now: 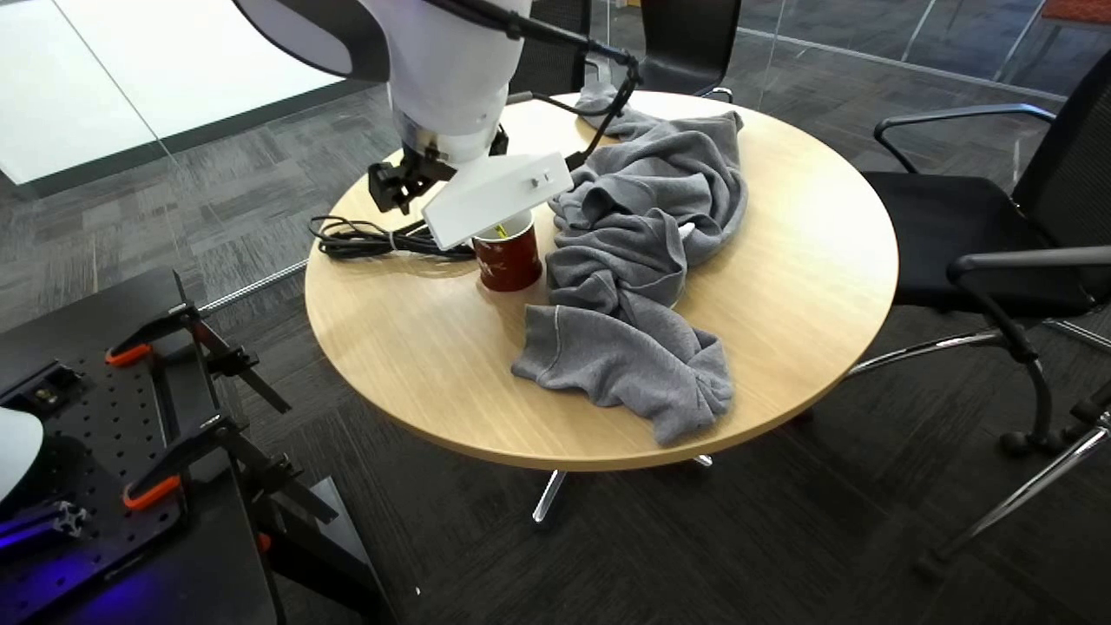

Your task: Pick up the pen from the cup and put it on the table

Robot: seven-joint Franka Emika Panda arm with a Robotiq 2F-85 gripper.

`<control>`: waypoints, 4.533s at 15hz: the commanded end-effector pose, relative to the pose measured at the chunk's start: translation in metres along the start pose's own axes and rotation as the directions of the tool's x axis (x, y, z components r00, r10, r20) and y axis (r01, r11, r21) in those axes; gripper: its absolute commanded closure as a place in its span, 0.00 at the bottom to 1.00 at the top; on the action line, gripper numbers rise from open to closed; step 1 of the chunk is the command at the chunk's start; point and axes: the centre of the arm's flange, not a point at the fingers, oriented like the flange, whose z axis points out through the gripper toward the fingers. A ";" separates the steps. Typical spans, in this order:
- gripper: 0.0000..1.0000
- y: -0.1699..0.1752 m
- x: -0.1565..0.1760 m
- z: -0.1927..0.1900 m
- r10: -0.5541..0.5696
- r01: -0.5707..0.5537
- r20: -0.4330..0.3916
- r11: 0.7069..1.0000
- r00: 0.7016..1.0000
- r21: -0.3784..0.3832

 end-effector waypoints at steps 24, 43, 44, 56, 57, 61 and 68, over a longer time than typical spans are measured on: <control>0.46 0.074 -0.017 0.023 -0.033 0.031 0.094 0.999 0.995 0.017; 0.56 0.076 -0.022 0.049 -0.007 0.001 0.096 0.998 0.995 0.063; 0.57 0.077 -0.021 0.049 -0.008 0.002 0.093 0.998 0.996 0.064; 0.96 0.076 -0.018 0.043 0.009 -0.012 0.077 0.999 0.997 0.047; 0.96 0.072 -0.015 0.036 0.014 -0.016 0.072 0.999 0.997 0.035; 0.96 0.061 -0.001 0.004 0.006 -0.006 0.045 1.000 0.999 0.009; 0.96 0.038 0.052 -0.047 -0.080 0.079 -0.044 0.997 0.996 -0.018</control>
